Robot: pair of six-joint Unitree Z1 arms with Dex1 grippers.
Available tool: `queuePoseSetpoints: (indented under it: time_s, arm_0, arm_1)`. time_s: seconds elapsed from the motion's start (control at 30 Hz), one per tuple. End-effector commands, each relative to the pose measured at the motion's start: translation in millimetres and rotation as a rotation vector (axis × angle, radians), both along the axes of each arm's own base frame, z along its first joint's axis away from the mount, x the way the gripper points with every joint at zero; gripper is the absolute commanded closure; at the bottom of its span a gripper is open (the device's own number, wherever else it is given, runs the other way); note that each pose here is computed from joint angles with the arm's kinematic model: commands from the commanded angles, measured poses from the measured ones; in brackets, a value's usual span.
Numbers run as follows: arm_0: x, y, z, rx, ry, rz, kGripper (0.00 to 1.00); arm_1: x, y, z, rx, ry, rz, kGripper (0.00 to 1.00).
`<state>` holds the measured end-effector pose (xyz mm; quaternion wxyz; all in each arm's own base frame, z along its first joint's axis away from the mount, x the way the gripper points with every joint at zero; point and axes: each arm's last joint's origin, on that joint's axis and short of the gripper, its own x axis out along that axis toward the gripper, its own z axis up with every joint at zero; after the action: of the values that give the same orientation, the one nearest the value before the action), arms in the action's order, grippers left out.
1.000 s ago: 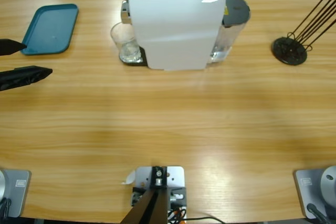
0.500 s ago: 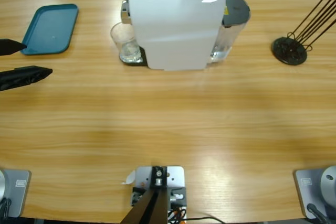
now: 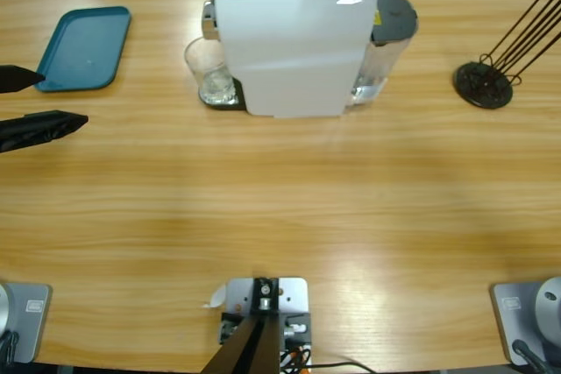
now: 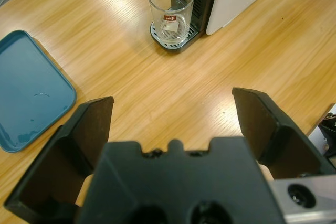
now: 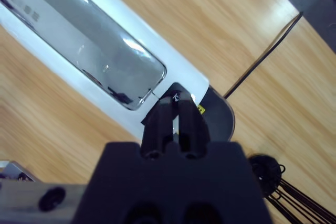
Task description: Pour coffee
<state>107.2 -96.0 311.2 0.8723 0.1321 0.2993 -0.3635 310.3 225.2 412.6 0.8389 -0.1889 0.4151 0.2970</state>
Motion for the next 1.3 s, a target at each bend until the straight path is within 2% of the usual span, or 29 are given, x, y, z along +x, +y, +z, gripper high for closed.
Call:
queuePoseSetpoints:
  time_s: [0.03, 0.43, 0.73, 1.3]
  arm_0:
    - [2.6, -3.5, -6.2, 0.022, 0.042, 0.007, 0.009]
    - [2.7, -3.9, -6.4, 0.023, 0.043, 0.006, 0.009]
    - [3.5, -4.7, -6.5, 0.023, 0.045, 0.005, 0.009]
    - [3.7, -4.9, -6.8, 0.025, 0.047, 0.005, 0.009]
  arm_1:
    - [11.0, 12.0, -27.2, -0.042, 0.072, 0.003, 1.0]
    - [10.2, 11.2, -47.0, -0.067, 0.11, 0.005, 1.0]
    - [14.8, 10.7, -47.5, -0.062, 0.103, -0.002, 1.0]
    - [1.1, 1.6, -71.0, -0.074, 0.146, -0.001, 1.0]
